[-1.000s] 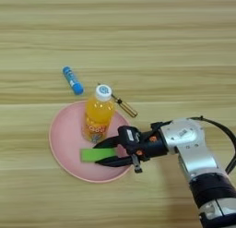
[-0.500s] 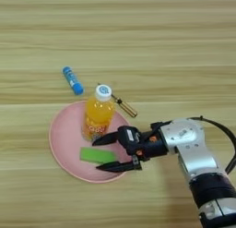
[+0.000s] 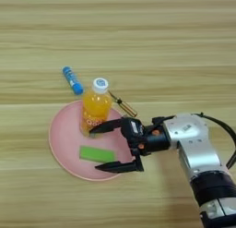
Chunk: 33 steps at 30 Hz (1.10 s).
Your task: Move the objects on the table
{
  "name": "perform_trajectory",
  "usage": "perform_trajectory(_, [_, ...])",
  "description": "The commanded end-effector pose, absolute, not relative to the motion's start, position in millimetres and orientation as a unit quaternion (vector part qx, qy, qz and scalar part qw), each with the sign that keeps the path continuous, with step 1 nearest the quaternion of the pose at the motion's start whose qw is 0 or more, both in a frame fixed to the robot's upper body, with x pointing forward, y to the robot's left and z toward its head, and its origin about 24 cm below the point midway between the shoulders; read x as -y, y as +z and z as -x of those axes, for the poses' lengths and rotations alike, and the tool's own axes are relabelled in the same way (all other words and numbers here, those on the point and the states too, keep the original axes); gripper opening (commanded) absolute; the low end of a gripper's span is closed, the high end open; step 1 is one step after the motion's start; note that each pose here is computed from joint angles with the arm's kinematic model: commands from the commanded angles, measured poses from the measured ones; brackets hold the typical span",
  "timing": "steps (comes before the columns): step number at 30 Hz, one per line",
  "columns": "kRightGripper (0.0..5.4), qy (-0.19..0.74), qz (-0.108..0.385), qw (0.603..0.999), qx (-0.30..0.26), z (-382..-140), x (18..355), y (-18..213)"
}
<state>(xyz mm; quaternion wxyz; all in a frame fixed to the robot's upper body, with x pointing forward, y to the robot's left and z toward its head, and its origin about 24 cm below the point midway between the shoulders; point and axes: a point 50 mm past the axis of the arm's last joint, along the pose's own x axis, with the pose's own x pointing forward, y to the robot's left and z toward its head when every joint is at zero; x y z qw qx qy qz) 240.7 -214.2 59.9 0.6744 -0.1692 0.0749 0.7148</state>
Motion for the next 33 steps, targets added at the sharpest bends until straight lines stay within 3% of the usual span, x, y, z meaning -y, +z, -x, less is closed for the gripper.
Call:
perform_trajectory(1, [4.94, 0.697, 0.206, 0.686, -0.027, -253, 219, 94])
perform_trajectory(5, [5.38, 0.699, 0.2, 0.686, -0.016, -251, 218, 99])
perform_trajectory(33, [5.38, 0.703, 0.099, 0.689, 0.145, -239, 226, 169])
